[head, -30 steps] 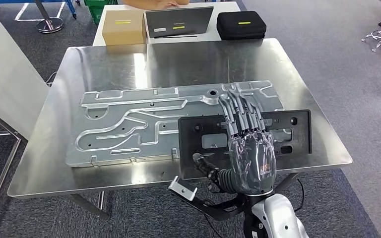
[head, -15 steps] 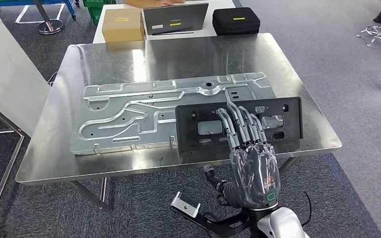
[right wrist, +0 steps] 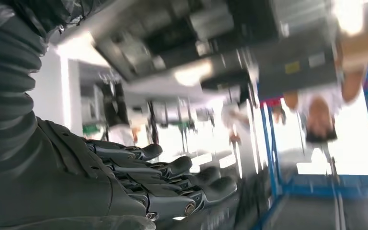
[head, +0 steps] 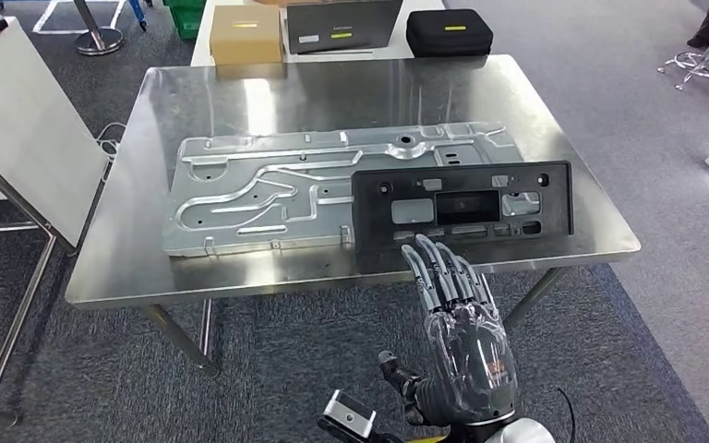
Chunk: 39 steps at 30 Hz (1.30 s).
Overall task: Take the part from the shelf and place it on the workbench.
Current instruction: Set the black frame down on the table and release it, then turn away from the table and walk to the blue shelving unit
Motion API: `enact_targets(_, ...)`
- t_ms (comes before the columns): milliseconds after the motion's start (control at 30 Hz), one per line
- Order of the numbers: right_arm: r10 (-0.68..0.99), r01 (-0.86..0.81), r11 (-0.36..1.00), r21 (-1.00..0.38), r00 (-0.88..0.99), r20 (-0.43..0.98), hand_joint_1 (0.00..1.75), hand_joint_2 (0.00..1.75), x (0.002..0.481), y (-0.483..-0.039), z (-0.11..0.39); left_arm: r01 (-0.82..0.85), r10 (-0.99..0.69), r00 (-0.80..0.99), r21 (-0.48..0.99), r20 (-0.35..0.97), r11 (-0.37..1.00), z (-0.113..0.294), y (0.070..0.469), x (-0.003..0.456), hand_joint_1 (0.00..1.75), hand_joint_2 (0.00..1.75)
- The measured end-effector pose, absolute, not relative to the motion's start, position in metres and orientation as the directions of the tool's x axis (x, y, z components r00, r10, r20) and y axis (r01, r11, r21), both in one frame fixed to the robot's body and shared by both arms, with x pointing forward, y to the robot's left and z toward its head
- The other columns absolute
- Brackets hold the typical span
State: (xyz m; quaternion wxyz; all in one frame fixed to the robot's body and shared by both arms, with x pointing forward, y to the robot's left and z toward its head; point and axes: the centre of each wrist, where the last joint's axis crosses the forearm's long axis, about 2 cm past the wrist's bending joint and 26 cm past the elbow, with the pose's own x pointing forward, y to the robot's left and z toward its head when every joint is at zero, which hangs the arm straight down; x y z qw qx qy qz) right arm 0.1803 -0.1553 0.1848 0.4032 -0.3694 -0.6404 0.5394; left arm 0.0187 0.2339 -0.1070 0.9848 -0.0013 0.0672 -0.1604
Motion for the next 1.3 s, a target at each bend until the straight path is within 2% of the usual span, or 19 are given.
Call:
enact_targets(167, 0.937, -0.089, 0.281, -0.956, -0.191, 0.293, 0.00, 1.75, 0.145, -0.176, 0.150, 0.312, -0.313, 0.937, -0.027, -0.156, 0.950, -0.106, 0.232, 0.016, 0.00, 1.75)
enact_targets(233, 0.945, -0.134, 0.304, -0.943, -0.085, 0.317, 0.00, 1.75, 0.127, -0.183, 0.135, 0.312, -0.314, 0.936, -0.039, -0.160, 0.949, -0.105, 0.228, 0.015, 0.00, 1.75)
enact_targets(367, 0.960, -0.228, 0.280, -0.933, 0.090, 0.266, 0.00, 0.00, 0.122, -0.219, 0.104, 0.310, -0.314, 0.935, -0.045, -0.165, 0.950, -0.103, 0.225, 0.015, 0.00, 1.75)
enact_targets(500, 0.891, -0.415, 0.319, -0.852, 0.437, 0.121, 0.00, 0.00, 0.107, -0.280, 0.043, 0.310, -0.313, 0.937, -0.048, -0.157, 0.950, -0.102, 0.219, 0.019, 0.00, 1.75)
enact_targets(667, 0.691, -0.542, 0.566, -0.620, 0.722, 0.000, 0.00, 0.00, 0.071, -0.310, -0.024, 0.308, -0.310, 0.939, -0.040, -0.147, 0.951, -0.101, 0.215, 0.021, 0.00, 1.75)
enact_targets(933, 0.490, -0.475, 0.799, -0.368, 0.870, -0.057, 0.00, 0.00, 0.039, -0.296, -0.066, 0.307, -0.310, 0.942, -0.039, -0.131, 0.951, -0.100, 0.210, 0.026, 0.00, 1.75)
enact_targets(1067, 0.333, -0.332, 0.916, -0.227, 0.942, -0.035, 0.00, 0.00, 0.034, -0.285, -0.079, 0.303, -0.306, 0.944, -0.042, -0.126, 0.952, -0.100, 0.210, 0.025, 0.00, 1.75)
enact_targets(1167, 0.240, -0.236, 0.962, -0.138, 0.971, 0.013, 0.00, 0.00, 0.026, -0.275, -0.086, 0.293, -0.296, 0.947, -0.044, -0.127, 0.955, -0.100, 0.210, 0.025, 0.00, 1.75)
enact_targets(1300, 0.198, -0.196, 0.980, -0.043, 0.979, 0.037, 0.00, 0.00, 0.021, -0.263, -0.091, 0.288, -0.292, 0.948, -0.049, -0.124, 0.956, -0.100, 0.209, 0.025, 0.00, 1.75)
